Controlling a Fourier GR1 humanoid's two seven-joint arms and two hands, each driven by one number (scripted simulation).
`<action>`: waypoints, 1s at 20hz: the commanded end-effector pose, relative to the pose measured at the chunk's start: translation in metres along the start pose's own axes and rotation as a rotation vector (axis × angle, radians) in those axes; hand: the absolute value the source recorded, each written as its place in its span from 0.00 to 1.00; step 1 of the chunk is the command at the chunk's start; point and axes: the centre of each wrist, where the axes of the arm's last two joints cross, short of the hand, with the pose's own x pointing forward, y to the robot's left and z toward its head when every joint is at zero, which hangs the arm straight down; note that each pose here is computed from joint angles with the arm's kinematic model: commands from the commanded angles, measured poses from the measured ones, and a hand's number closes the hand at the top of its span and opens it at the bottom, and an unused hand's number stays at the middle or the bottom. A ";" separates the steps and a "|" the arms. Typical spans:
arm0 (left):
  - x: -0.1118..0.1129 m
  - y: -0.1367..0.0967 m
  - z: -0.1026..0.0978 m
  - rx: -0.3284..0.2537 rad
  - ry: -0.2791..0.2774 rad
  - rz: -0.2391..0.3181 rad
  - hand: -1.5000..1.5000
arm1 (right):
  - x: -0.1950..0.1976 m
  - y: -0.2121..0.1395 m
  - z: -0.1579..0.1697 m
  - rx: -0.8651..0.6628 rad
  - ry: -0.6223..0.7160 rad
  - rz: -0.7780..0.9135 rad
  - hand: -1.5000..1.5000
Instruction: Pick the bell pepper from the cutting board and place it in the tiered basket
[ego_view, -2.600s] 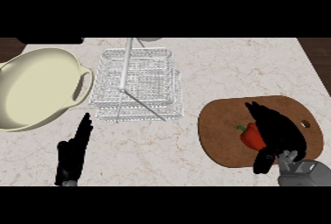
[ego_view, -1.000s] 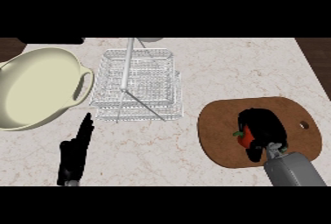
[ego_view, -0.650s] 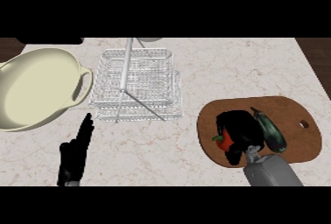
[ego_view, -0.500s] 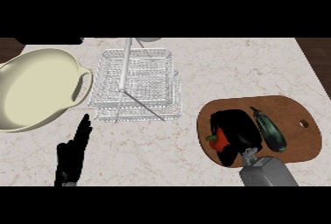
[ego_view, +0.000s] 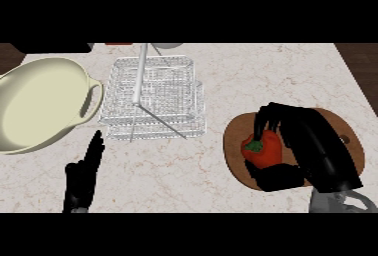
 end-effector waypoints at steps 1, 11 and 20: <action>-0.004 0.001 0.008 -0.004 0.013 0.004 0.50 | 0.036 -0.052 0.023 -0.146 -0.102 -0.017 1.00; -0.004 -0.006 0.001 -0.026 -0.009 -0.007 0.50 | 0.099 -0.109 -0.001 -0.182 -0.077 -0.002 1.00; 0.001 -0.014 -0.004 -0.033 0.010 -0.012 0.50 | 0.145 -0.090 -0.070 -0.191 -0.025 -0.002 1.00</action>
